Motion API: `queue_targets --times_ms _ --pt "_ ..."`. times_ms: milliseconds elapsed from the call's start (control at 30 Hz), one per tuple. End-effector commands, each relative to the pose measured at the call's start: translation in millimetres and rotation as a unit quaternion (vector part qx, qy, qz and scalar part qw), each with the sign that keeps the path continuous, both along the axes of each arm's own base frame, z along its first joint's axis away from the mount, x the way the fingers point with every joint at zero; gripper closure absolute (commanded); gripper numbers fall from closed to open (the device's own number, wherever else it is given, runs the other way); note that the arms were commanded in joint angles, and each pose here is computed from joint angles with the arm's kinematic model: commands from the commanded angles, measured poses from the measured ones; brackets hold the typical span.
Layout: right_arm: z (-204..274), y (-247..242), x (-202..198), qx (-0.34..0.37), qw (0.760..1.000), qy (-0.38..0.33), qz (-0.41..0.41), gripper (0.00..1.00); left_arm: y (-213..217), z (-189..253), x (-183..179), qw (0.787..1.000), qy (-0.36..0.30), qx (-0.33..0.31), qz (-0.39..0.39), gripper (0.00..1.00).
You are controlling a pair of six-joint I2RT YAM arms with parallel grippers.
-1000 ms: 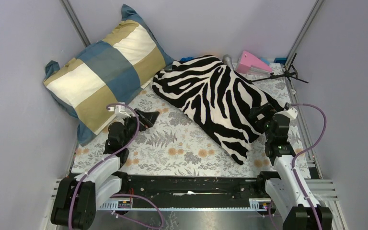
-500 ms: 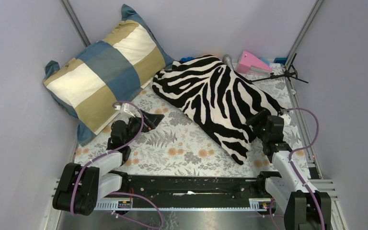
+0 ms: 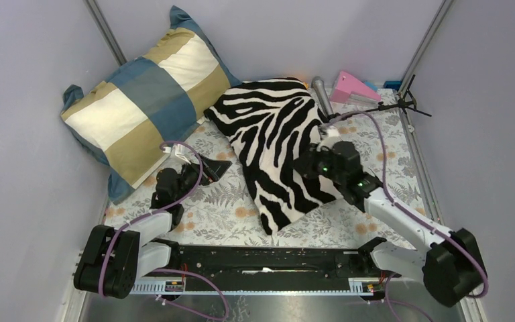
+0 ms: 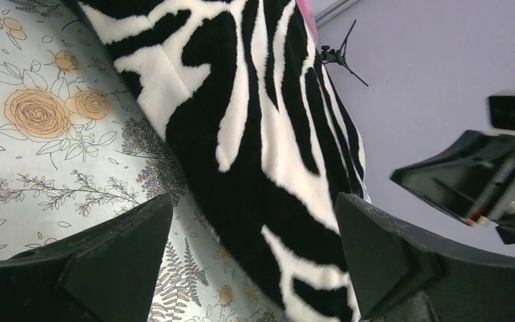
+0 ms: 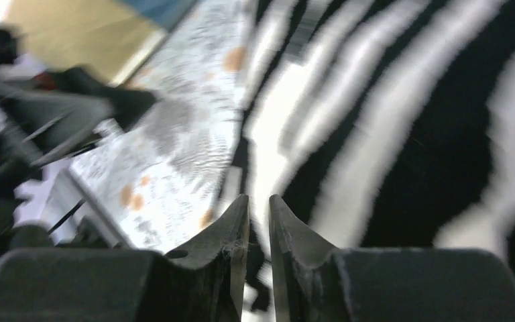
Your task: Remove the pillowcase from the pillow
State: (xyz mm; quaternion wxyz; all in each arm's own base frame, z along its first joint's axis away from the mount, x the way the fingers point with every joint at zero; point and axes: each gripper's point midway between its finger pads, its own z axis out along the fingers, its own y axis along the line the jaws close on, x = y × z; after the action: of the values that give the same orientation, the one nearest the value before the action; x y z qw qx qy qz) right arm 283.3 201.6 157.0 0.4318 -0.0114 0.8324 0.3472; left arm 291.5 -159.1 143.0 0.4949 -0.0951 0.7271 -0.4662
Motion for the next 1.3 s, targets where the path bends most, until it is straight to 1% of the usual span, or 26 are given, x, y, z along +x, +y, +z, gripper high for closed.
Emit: queue_targets --times_ms 0,33,67,100,133,167,200,300,400,467,567,633,667,733,800,900,1033,1200,1233,1267 --pt "62 87 -26 0.022 0.979 -0.108 0.171 0.73 -5 30 6 0.998 -0.056 -0.004 -0.011 0.02" --pt "64 106 -40 0.014 0.969 -0.116 0.215 0.65 -4 31 6 0.998 -0.057 -0.003 -0.009 0.02" --pt "62 121 -52 -0.006 0.960 -0.126 0.249 0.50 -4 31 6 0.998 -0.058 -0.003 -0.008 0.02" --pt "53 133 -60 -0.035 0.953 -0.123 0.273 0.32 -4 32 6 0.998 -0.059 -0.002 -0.008 0.02" --pt "51 139 -68 -0.057 0.947 -0.125 0.291 0.18 -4 33 6 0.998 -0.060 -0.002 -0.007 0.03" --pt "47 144 -71 -0.073 0.943 -0.119 0.302 0.08 -3 33 6 0.998 -0.062 -0.001 -0.006 0.03" --pt "46 142 -69 -0.083 0.945 -0.113 0.296 0.01 -3 34 5 0.998 -0.063 0.000 -0.004 0.03" --pt "45 118 -52 -0.115 0.962 -0.120 0.216 0.00 0 34 5 0.998 -0.065 0.004 0.005 0.03" --pt "46 79 -31 -0.154 0.974 -0.126 0.113 0.00 0 36 4 0.998 -0.069 0.006 0.008 0.03" --pt "41 53 -22 -0.172 0.978 -0.104 0.065 0.00 -2 36 5 0.998 -0.067 0.006 0.004 0.03" --pt "27 17 -9 -0.174 0.983 -0.061 0.009 0.00 -8 35 5 0.998 -0.062 0.006 -0.007 0.03" --pt "14 -14 -1 -0.191 0.980 -0.033 -0.051 0.00 -13 32 5 0.998 -0.058 0.009 -0.017 0.03" --pt "8 -33 4 -0.201 0.975 -0.019 -0.093 0.00 -17 30 6 0.998 -0.054 0.012 -0.024 0.03" --pt "-2 -76 11 -0.219 0.956 0.009 -0.194 0.00 -29 24 7 0.998 -0.042 0.017 -0.050 0.03" --pt "-9 -107 16 -0.196 0.950 0.032 -0.242 0.00 -45 17 7 0.996 -0.026 0.021 -0.086 0.05" --pt "-30 -129 17 -0.146 0.951 0.060 -0.266 0.00 -62 11 5 0.992 -0.014 0.026 -0.122 0.08" --pt "-55 -135 21 -0.136 0.951 0.090 -0.264 0.00 -66 6 6 0.992 -0.008 0.039 -0.123 0.09" --pt "-76 -96 25 -0.097 0.970 0.139 -0.175 0.00 -60 5 10 0.993 -0.006 0.054 -0.100 0.08" --pt "-78 -88 25 -0.089 0.973 0.145 -0.154 0.02 -58 5 10 0.994 -0.007 0.056 -0.096 0.08" --pt "-79 -79 25 -0.081 0.977 0.148 -0.131 0.07 -57 5 10 0.994 -0.007 0.058 -0.093 0.08"
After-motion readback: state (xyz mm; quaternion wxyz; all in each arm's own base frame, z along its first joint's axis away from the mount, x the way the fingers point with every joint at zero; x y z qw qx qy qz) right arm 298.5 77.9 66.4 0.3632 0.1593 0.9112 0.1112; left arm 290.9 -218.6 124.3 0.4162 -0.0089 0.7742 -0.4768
